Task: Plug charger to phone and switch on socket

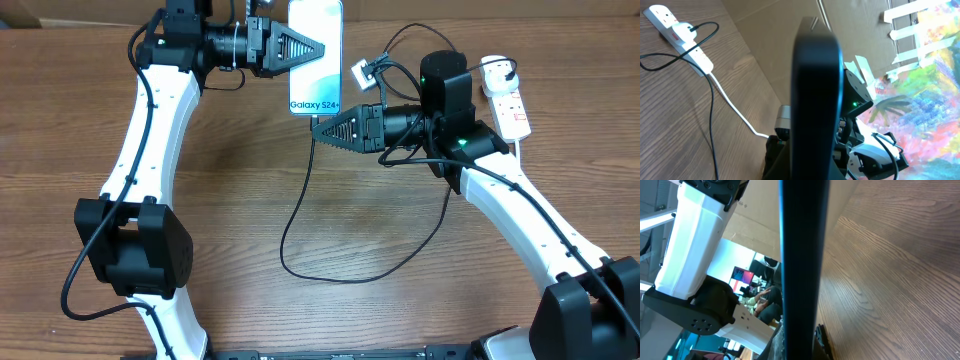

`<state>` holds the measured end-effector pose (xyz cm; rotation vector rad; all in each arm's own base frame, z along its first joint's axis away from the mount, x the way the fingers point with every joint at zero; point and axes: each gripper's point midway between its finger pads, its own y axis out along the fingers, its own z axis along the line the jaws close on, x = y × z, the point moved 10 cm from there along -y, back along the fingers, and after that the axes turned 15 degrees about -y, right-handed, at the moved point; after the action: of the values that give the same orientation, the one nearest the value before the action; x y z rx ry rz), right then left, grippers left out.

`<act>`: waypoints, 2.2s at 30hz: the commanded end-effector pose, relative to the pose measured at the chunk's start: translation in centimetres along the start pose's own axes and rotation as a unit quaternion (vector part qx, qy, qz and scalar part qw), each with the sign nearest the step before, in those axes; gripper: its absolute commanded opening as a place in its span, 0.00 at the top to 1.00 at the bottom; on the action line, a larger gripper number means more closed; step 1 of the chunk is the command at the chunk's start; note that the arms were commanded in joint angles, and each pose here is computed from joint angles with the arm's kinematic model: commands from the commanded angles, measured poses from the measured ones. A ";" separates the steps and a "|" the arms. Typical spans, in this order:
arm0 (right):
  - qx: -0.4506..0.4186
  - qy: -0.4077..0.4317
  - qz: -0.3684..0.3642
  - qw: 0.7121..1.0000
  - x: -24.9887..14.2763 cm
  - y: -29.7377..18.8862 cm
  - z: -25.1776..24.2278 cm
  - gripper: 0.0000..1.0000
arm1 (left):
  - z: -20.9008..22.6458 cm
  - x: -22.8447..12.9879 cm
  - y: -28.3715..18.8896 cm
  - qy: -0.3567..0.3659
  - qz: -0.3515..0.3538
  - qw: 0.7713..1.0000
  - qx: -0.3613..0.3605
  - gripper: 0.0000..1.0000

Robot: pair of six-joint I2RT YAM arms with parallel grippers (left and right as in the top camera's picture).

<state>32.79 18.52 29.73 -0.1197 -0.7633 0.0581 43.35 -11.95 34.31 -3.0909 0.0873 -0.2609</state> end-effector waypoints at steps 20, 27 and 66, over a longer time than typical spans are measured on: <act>0.004 -0.005 0.000 1.000 0.2 -0.2 -0.1 0.96 | -0.7 -1.8 -0.3 0.006 0.026 0.999 -0.030 0.96; -0.009 -0.004 -0.005 1.000 0.3 -0.2 -0.5 0.96 | -0.7 -1.9 -0.3 -0.007 0.026 0.999 -0.030 0.96; -0.045 0.021 -0.040 0.998 1.2 -0.1 -1.1 0.96 | -0.6 -2.0 -0.2 -0.016 0.027 0.999 -0.030 0.96</act>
<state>33.30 18.75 29.47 -0.1163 -0.6929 0.0432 43.05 -10.87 32.59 -3.1001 0.0721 -0.1519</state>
